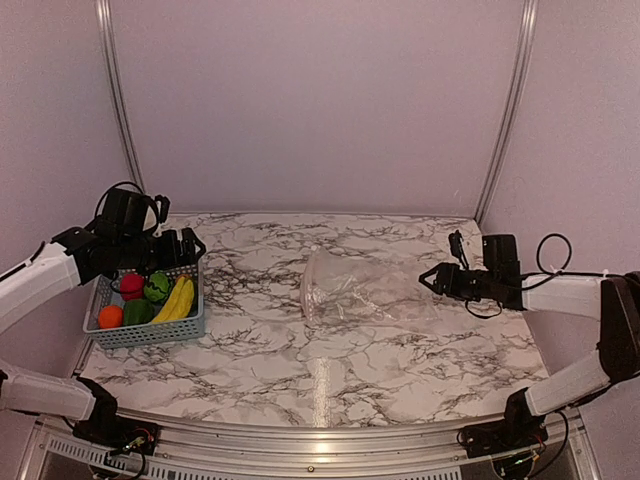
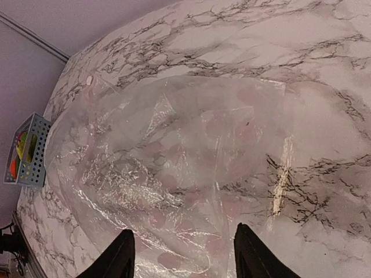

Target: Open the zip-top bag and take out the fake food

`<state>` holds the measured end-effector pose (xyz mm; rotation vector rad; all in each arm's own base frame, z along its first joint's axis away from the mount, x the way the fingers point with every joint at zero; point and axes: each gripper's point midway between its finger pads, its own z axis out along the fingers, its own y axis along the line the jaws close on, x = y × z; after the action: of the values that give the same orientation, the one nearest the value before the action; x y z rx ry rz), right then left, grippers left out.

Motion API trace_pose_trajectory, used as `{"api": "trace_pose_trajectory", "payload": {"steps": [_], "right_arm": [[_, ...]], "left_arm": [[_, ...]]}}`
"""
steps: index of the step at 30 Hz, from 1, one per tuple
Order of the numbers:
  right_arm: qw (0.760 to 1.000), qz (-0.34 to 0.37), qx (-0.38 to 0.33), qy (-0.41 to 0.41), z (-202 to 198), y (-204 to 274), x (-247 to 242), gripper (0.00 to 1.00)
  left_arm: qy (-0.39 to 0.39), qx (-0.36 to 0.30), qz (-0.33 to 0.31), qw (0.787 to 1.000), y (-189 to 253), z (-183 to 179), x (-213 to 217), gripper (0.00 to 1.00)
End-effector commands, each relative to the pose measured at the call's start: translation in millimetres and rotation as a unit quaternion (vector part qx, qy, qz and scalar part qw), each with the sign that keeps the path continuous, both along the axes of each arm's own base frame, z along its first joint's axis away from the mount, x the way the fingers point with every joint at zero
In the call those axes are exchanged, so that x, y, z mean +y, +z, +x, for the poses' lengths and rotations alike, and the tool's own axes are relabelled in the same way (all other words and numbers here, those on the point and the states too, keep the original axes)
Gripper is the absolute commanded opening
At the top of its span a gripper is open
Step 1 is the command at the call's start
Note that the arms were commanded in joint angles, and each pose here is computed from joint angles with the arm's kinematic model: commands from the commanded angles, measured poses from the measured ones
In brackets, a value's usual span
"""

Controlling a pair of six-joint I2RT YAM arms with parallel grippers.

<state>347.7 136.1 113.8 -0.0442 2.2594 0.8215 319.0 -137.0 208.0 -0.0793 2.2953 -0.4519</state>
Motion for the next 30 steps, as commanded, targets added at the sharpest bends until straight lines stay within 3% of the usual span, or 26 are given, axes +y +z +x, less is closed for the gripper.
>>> {"api": "trace_pose_trajectory", "payload": {"steps": [1, 3, 7, 13, 22, 30], "right_arm": [[0.999, -0.006, -0.037, 0.000, 9, 35, -3, 0.63], [0.998, -0.005, -0.057, 0.005, 9, 51, -2, 0.74], [0.996, -0.008, -0.089, 0.008, 6, 78, -3, 0.83], [0.989, -0.013, -0.145, 0.023, -8, 110, -3, 0.85], [0.973, 0.002, -0.226, 0.046, -41, 134, 0, 0.89], [0.964, -0.005, -0.261, 0.043, -53, 144, -4, 0.93]], "left_arm": [[-0.031, -0.012, -0.009, 0.999, 12, 19, -19, 0.99], [-0.041, -0.014, -0.016, 0.999, 16, 26, -26, 0.99], [-0.052, -0.023, -0.027, 0.998, 23, 40, -37, 0.99], [-0.064, -0.028, -0.034, 0.997, 25, 45, -44, 0.99], [-0.042, -0.045, -0.030, 0.998, 17, 21, -25, 0.99], [-0.025, -0.063, -0.025, 0.997, 21, 19, -16, 0.99]]}}
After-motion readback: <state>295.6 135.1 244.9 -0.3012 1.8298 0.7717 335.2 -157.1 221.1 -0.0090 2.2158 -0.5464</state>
